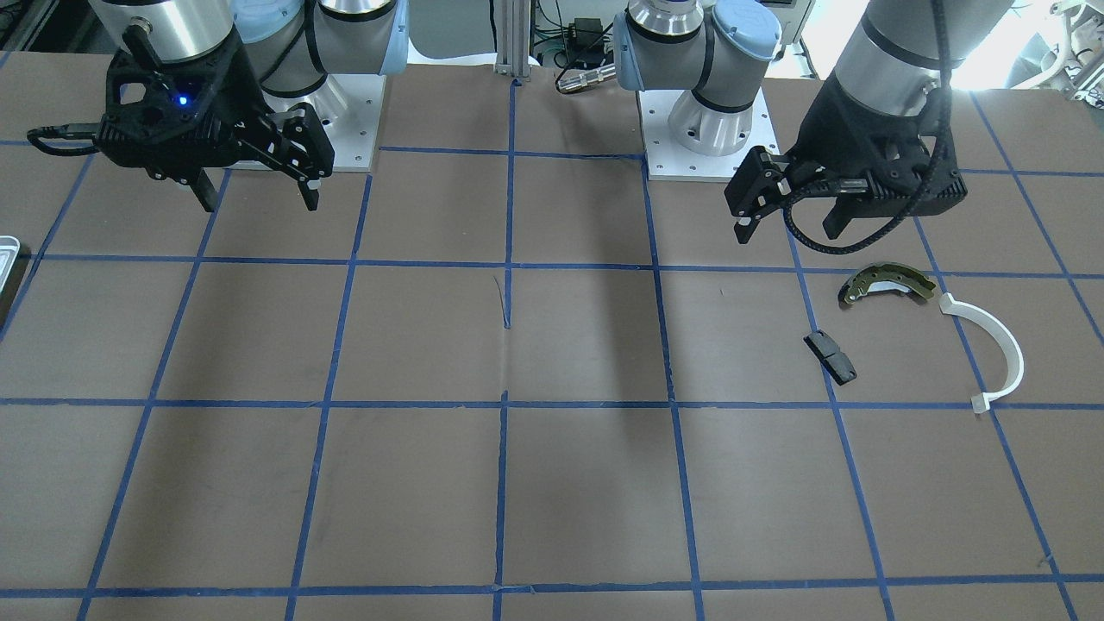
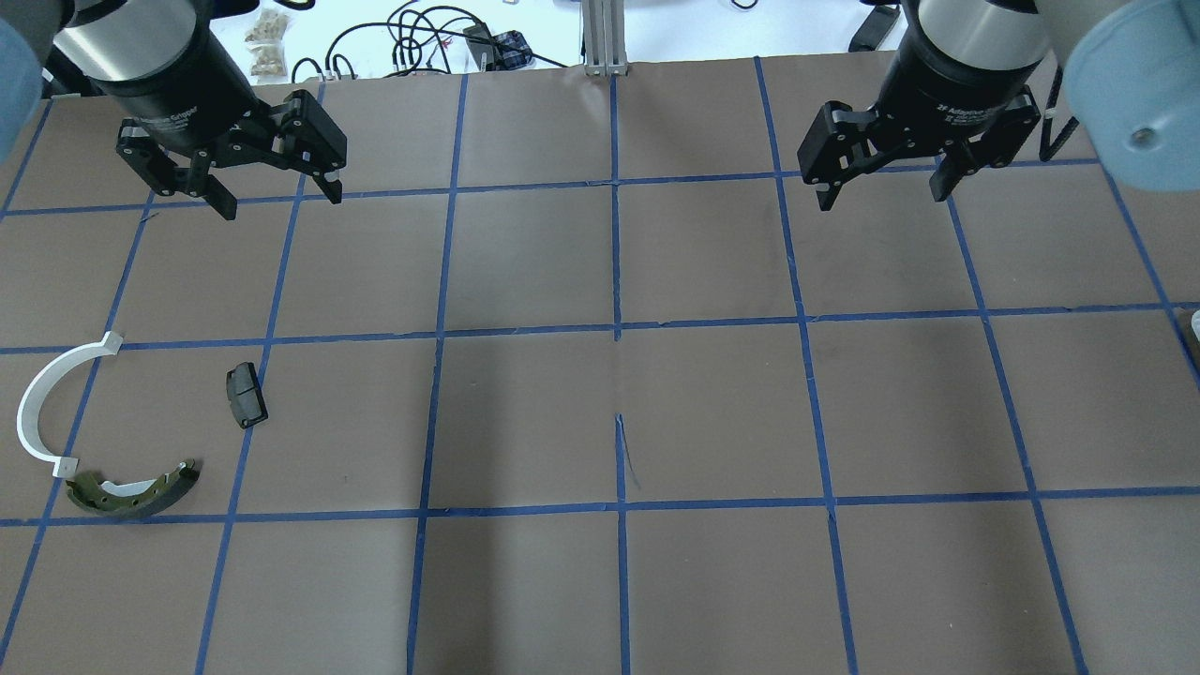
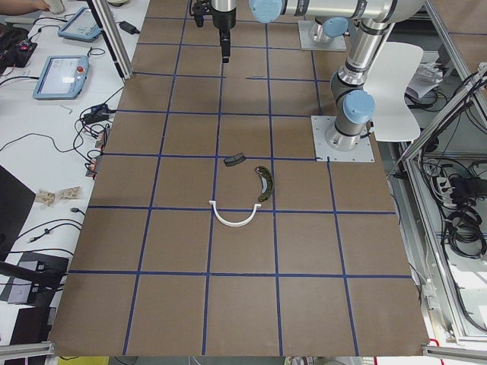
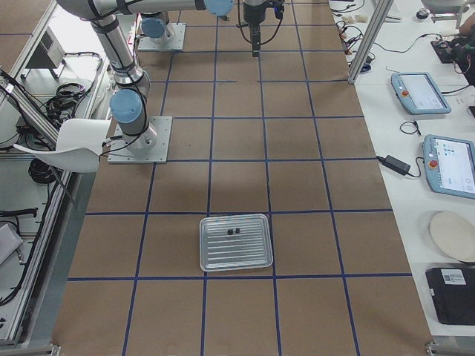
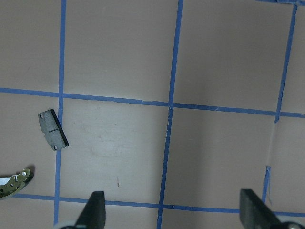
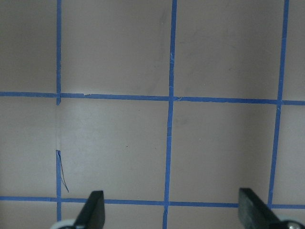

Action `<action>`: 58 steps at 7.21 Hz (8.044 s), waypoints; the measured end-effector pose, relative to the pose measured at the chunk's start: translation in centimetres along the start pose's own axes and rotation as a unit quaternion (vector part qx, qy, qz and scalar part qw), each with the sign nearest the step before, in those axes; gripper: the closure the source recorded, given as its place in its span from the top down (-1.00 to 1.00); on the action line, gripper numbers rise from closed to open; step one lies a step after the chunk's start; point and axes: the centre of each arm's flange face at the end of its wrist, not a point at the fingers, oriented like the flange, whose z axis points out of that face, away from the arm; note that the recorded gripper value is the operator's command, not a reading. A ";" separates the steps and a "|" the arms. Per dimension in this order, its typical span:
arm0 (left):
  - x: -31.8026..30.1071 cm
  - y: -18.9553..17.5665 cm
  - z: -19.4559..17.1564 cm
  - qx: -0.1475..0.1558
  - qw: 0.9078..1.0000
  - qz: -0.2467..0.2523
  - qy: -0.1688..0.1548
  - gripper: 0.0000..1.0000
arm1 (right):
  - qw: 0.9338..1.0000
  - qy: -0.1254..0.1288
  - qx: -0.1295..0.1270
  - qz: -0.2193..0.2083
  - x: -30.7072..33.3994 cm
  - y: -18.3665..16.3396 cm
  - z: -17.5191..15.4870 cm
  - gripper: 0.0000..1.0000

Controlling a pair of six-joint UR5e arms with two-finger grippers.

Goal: Place bearing gear from tray to pile

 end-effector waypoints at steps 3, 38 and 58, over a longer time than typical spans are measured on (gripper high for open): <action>0.0 0.2 -0.1 0.001 1.000 0.000 -0.001 1.00 | 1.000 -0.001 0.001 0.001 0.0 0.0 -0.1 1.00; 0.1 0.2 -0.1 0.003 1.000 0.001 0.000 1.00 | 0.994 0.009 -0.079 0.080 35.3 0.1 16.2 -0.93; 14.4 0.9 10.1 -0.020 1.000 -0.005 -0.002 1.00 | 0.998 -0.002 -0.055 -0.019 34.2 -1.8 20.2 1.00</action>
